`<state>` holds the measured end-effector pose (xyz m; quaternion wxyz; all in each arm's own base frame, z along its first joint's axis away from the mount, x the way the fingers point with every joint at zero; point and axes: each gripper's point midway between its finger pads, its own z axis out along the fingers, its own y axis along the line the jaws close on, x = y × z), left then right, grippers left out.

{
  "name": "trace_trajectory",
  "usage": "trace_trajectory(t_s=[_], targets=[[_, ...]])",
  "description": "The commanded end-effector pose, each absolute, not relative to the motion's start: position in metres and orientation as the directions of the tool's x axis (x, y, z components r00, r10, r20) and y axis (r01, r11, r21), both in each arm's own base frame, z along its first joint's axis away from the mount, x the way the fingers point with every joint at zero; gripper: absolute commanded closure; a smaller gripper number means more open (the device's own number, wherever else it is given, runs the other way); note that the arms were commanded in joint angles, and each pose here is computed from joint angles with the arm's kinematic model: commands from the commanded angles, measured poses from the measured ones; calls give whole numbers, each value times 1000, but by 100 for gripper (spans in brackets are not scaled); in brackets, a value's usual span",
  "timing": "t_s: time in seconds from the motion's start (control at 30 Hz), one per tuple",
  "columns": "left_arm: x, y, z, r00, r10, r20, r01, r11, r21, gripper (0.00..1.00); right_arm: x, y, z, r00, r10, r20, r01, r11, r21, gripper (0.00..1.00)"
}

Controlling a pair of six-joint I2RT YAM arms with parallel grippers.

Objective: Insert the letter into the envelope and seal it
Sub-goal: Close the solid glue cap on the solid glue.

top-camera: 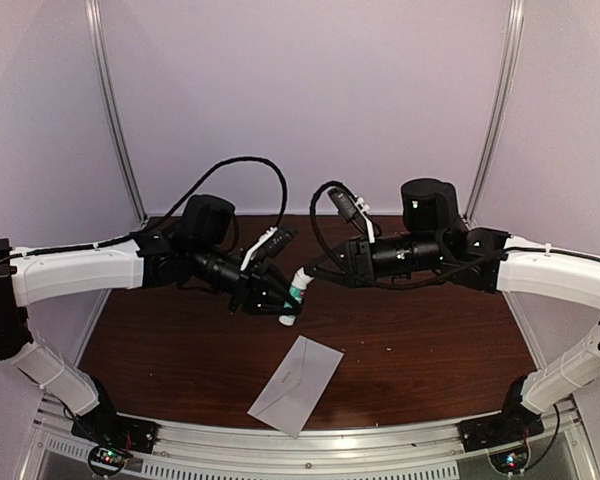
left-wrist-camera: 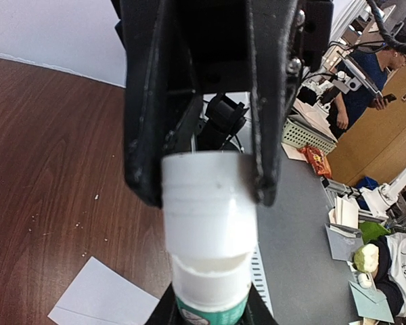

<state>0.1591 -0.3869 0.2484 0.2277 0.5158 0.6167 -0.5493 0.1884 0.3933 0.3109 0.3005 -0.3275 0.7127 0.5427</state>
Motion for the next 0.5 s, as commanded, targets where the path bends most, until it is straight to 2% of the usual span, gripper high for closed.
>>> trace_trajectory(t_s=[0.0,0.47], targets=[[162,-394,269,-306,333,-892,909,-178,-378,100,168,404,311,-587,-214,-781,-809,128,573,91],[164,-394,270,-303,331,-894,913,-167,-371,100,154,410,273,-586,-402,-704,-803,169,572,92]])
